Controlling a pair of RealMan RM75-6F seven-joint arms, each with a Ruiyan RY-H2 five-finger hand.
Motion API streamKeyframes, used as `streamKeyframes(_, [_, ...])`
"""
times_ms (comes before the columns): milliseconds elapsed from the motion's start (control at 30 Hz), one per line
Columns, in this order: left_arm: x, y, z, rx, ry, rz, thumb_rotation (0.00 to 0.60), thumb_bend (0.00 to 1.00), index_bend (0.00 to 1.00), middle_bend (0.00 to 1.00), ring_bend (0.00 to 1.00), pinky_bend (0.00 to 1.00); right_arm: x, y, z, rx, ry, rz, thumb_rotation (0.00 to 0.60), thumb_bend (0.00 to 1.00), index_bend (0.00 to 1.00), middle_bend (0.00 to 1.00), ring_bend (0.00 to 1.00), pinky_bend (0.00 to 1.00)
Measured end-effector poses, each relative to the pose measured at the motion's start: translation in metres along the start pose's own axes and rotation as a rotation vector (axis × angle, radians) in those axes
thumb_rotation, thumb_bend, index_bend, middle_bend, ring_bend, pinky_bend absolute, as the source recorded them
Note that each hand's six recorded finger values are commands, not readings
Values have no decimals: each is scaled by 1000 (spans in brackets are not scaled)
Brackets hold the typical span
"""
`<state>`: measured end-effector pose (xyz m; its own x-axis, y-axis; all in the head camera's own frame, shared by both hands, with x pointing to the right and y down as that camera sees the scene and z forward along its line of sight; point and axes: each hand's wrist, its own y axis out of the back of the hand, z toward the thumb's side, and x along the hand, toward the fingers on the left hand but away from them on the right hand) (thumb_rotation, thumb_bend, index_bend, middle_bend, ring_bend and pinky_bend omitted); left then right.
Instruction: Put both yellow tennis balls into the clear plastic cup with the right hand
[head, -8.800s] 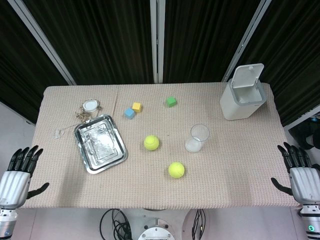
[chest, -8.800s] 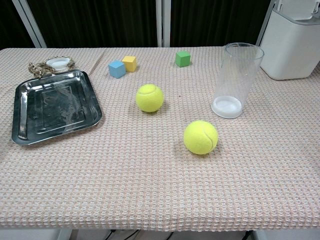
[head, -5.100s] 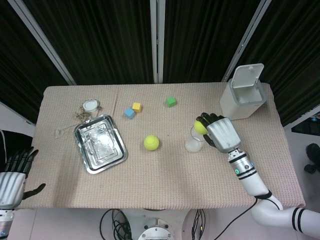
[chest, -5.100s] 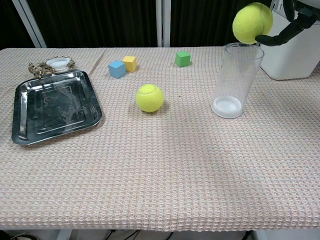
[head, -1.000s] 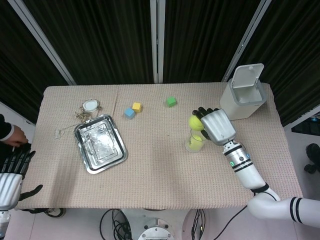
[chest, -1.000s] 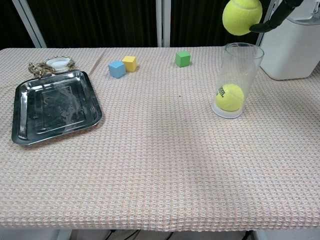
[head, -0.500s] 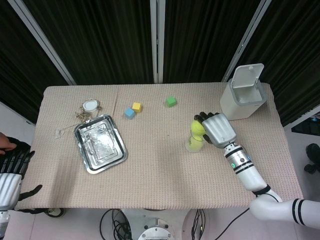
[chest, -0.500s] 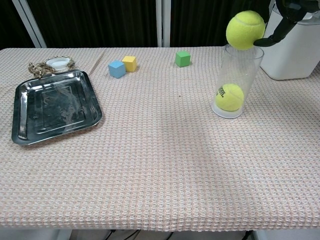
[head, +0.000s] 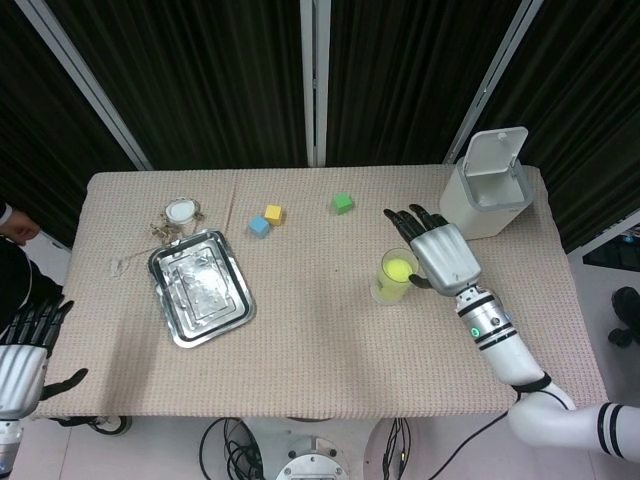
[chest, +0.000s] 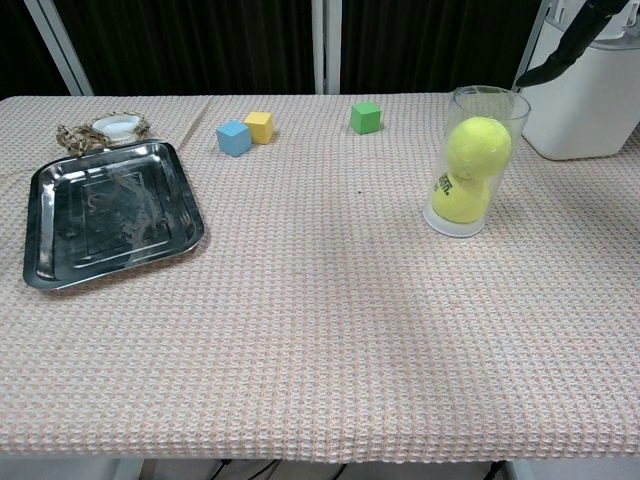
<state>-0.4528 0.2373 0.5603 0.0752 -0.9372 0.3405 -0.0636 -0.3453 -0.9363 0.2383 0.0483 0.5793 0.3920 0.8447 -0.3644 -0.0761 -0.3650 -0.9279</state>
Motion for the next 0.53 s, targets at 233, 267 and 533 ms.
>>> streamKeyframes(233, [5,5,4,21,-18,9,600,54,63,12,0,0,77,-4,-56,85,-161,-39,600,20,0,36,0,105])
streamKeyframes(267, [6,6,4,23,-18,9,600,54,63,12,0,0,97,-9,-70,95,-208,-35,600,20,0,15,0,66])
streamKeyframes(533, [12,5,7,44,-21,10,600,54,63,12,0,0,203,-41,-139,132,-427,-36,600,43,0,0,0,0])
